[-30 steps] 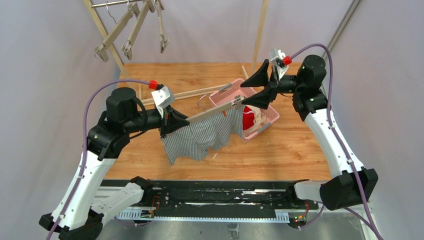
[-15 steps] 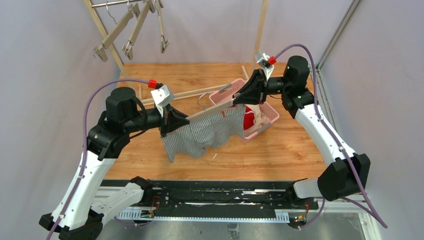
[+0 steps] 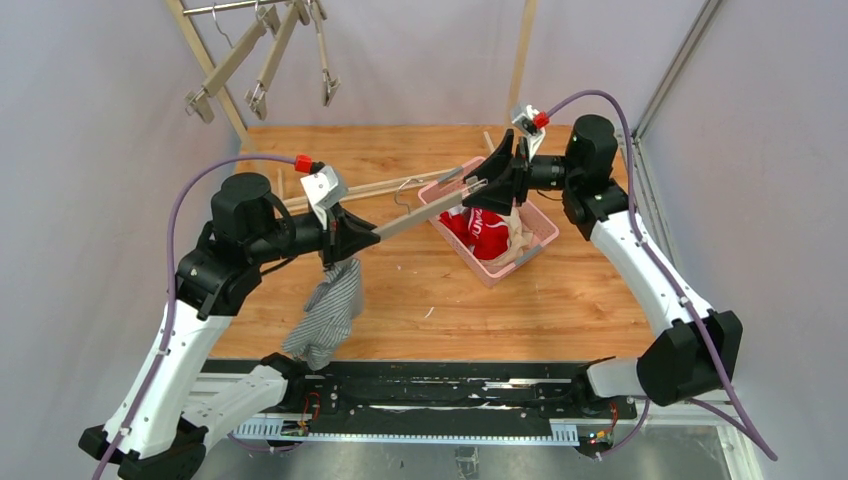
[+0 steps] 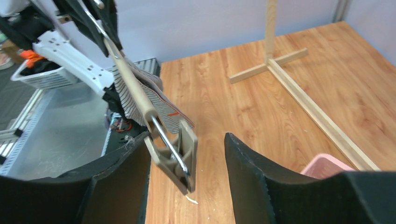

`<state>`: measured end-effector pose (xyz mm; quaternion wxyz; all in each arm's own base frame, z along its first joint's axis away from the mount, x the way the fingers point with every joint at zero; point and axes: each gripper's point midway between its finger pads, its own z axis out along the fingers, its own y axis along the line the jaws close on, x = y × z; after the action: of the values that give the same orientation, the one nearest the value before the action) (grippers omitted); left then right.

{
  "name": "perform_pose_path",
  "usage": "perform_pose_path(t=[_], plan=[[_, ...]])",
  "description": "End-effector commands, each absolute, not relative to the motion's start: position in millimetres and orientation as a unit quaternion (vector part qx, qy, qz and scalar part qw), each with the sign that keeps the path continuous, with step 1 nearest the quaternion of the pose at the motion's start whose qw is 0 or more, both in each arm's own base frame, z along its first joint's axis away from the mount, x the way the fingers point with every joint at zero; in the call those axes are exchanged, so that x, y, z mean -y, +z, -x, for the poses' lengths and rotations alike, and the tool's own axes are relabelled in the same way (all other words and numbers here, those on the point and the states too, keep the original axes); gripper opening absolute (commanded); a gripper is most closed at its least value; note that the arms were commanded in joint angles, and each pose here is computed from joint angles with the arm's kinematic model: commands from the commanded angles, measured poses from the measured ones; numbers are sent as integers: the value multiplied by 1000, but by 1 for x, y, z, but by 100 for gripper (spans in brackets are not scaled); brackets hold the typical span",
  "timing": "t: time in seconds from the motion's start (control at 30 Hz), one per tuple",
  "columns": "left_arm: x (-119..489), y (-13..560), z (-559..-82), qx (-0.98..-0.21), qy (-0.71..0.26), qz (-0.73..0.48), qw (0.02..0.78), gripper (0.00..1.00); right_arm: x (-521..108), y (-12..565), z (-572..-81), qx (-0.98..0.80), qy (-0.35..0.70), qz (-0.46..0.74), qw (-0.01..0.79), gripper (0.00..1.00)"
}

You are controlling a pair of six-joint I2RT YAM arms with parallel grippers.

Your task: Remove the underwear clipped to the hanger

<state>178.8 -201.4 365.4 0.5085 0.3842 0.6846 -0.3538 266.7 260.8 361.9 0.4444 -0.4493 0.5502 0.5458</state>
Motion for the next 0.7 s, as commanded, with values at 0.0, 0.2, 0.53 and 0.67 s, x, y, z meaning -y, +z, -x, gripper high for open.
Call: perform_pose_path(t=[0.0, 0.2, 0.53, 0.67], plan=[[206, 396, -185, -648, -367, -363, 561, 0, -257, 369, -276, -567, 506, 407, 507, 64], [203, 420, -194, -623, -384, -298, 613, 0, -251, 391, -264, -515, 531, 333, 584, 71], [215, 446, -200, -559, -482, -215, 639, 0, -277, 434, -240, -383, 608, 320, 617, 74], [216, 448, -199, -541, -508, -194, 642, 0, -281, 452, -244, -343, 644, 305, 612, 74]])
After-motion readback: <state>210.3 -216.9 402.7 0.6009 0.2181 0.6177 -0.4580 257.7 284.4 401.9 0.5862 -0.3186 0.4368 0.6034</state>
